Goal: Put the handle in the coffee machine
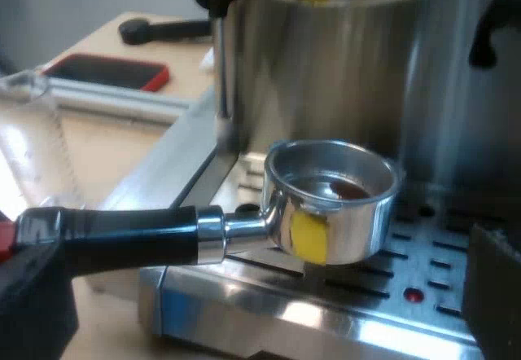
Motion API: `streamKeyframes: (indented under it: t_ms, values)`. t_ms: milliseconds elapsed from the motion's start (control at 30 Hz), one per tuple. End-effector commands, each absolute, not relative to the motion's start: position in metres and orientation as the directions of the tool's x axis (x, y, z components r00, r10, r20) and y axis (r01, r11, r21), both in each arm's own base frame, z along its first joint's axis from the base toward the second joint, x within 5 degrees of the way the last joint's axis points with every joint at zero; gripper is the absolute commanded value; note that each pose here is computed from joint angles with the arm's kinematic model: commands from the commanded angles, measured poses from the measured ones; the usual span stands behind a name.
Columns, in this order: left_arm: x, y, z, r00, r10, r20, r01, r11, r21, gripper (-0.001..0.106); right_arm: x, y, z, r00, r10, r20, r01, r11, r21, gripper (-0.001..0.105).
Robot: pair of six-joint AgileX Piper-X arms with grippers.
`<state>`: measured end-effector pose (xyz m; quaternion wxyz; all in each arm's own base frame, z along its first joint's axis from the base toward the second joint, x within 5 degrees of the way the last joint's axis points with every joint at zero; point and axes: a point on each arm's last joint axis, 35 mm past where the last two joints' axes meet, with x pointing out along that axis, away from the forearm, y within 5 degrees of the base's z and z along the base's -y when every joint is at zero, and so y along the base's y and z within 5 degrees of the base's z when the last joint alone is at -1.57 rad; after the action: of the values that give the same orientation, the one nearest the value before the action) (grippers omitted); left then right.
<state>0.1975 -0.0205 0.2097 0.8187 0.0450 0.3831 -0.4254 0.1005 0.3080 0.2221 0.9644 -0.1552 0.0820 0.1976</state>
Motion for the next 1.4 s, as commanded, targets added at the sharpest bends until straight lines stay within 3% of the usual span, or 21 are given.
streamKeyframes:
  t_ms: [33, 300, 700, 1033, 1400]
  values:
    - [0.208, -0.021, 0.222, 0.366, -0.705, -0.607, 0.764, 0.601, -0.236, 0.0, 0.102, 0.31, 0.224, 0.923, 0.333, -0.19, -0.379, 0.872, -0.31, 0.1]
    - [0.218, -0.02, 0.22, 0.373, -0.713, -0.593, 0.77, 0.594, -0.231, 0.0, 0.103, 0.314, 0.216, 0.924, 0.331, -0.189, -0.377, 0.87, -0.317, 0.1]
    - [0.222, -0.02, 0.22, 0.39, -0.713, -0.583, 0.778, 0.594, -0.206, 0.0, 0.106, 0.322, 0.205, 0.956, 0.262, -0.134, -0.29, 0.915, -0.279, 0.1]
    - [0.231, -0.007, 0.216, 0.433, -0.701, -0.566, 0.756, 0.624, -0.195, 0.0, 0.106, 0.322, 0.206, 0.958, 0.256, -0.131, -0.283, 0.918, -0.278, 0.1]
    - [0.236, -0.009, 0.225, 0.433, -0.722, -0.54, 0.785, 0.596, -0.168, 0.0, 0.107, 0.322, 0.206, 0.958, 0.254, -0.131, -0.281, 0.919, -0.278, 0.1]
